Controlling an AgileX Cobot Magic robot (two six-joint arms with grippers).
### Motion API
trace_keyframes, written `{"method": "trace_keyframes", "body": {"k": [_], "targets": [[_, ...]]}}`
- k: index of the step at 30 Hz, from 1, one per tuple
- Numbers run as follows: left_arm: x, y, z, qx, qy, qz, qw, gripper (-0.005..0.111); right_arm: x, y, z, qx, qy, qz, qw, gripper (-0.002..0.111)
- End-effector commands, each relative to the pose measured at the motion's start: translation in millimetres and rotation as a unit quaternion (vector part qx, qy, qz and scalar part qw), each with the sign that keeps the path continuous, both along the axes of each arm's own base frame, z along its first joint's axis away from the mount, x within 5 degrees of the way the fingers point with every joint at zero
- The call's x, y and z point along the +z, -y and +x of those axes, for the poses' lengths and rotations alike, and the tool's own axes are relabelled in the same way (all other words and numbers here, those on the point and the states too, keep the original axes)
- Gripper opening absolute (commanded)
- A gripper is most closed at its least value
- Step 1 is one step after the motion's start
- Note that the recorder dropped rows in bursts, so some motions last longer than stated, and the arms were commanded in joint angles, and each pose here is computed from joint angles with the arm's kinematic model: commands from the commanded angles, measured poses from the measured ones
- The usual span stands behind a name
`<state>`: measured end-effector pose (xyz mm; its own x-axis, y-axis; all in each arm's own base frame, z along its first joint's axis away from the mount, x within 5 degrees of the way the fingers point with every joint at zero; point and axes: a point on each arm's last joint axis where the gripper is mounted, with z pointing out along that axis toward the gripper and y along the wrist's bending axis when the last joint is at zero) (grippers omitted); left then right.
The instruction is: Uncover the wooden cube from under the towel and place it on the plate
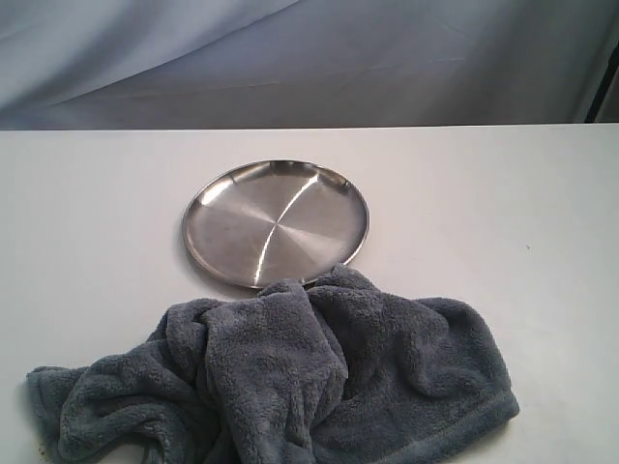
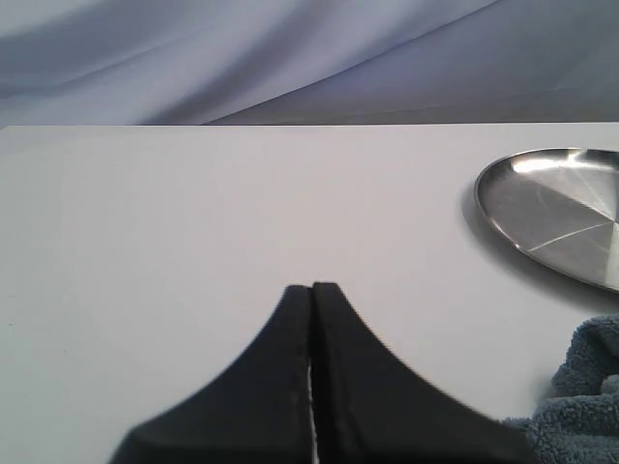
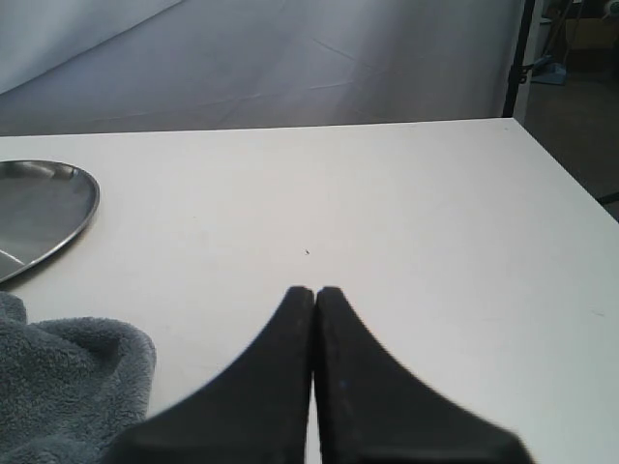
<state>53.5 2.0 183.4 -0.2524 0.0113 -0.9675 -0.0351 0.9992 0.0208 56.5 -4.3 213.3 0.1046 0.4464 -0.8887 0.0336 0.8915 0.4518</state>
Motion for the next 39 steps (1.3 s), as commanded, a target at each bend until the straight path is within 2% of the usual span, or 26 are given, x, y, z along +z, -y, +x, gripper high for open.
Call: {"method": "trace_keyframes", "body": {"k": [1,17,21,24,27,32,35,39], "targets": [[-1,0,0,-0.001,0.003,-0.002,1.0,0.0,-2,0,0,0.003,-0.003,0.005,1.0,0.003],[-1,0,0,-0.001,0.003,-0.001,1.0,0.0,-2,0,0,0.003,-0.003,0.005,1.0,0.003],[6,-2,1,-0.002,0.038,0.053,0.998,0.0,-2,0,0,0.003,-0.003,0.005,1.0,0.003],[16,0,3,-0.001,0.095,0.009,0.995,0.0,-2,0,0,0.003,-0.003,0.005,1.0,0.003],[24,0,3,0.0,0.14,0.001,0.99,0.0,-2,0,0,0.003,-0.003,0.005,1.0,0.003],[28,0,3,0.008,0.161,-0.08,0.984,0.0,-2,0,0,0.003,-0.003,0.005,1.0,0.003],[34,-1,2,0.013,0.199,-0.135,0.971,0.0,-2,0,0,0.003,-0.003,0.005,1.0,0.003],[42,-3,1,0.02,0.243,-0.228,0.943,0.0,-2,0,0,0.003,-0.003,0.005,1.0,0.003]]}}
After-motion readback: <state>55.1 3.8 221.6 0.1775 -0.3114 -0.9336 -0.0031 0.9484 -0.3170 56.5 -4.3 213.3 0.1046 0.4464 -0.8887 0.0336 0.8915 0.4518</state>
